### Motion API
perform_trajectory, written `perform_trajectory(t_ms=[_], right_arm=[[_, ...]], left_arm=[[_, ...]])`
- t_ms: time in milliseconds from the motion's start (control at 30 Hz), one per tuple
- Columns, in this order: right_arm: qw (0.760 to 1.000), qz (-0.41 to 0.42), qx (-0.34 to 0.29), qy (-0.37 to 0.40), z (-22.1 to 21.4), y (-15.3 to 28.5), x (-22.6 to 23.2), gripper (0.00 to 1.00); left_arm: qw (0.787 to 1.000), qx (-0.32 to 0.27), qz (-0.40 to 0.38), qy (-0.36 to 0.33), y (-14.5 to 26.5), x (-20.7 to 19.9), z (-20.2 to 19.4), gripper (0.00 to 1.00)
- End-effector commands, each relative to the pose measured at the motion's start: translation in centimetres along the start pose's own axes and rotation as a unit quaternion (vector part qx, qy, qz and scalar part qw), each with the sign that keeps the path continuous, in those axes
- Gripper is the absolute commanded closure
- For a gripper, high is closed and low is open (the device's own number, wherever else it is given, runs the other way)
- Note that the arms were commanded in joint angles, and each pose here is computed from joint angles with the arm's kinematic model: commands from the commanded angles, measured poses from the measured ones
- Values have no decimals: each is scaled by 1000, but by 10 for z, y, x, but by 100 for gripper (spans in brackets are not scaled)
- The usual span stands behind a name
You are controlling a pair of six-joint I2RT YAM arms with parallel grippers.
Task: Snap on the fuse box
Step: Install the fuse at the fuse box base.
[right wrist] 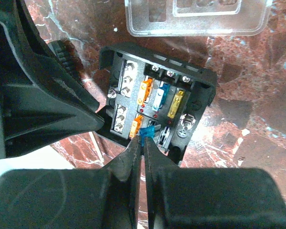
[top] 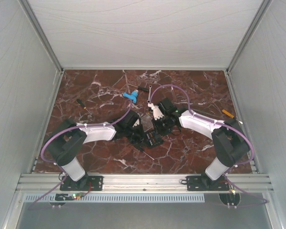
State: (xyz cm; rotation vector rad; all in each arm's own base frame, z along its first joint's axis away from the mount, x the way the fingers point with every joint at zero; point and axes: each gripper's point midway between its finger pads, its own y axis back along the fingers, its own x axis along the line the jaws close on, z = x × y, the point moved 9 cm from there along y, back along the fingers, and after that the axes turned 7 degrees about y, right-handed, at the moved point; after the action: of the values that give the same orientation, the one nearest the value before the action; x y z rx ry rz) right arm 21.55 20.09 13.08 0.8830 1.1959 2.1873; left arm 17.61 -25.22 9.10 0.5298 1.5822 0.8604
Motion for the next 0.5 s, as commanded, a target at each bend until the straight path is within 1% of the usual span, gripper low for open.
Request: perform_trajectory(t_ms=[0, 267, 467], right_arm=[[999, 28, -12, -11, -1, 0, 3, 100], [998, 49, -21, -19, -4, 9, 6, 100], [998, 52, -24, -26, -4, 6, 0, 100]], left_arm=[[1000, -11, -11, -12, -2, -12, 6, 77], [1000, -12, -9, -12, -1, -11, 6, 77], [1000, -14, -9, -13, -1, -12, 7, 77]])
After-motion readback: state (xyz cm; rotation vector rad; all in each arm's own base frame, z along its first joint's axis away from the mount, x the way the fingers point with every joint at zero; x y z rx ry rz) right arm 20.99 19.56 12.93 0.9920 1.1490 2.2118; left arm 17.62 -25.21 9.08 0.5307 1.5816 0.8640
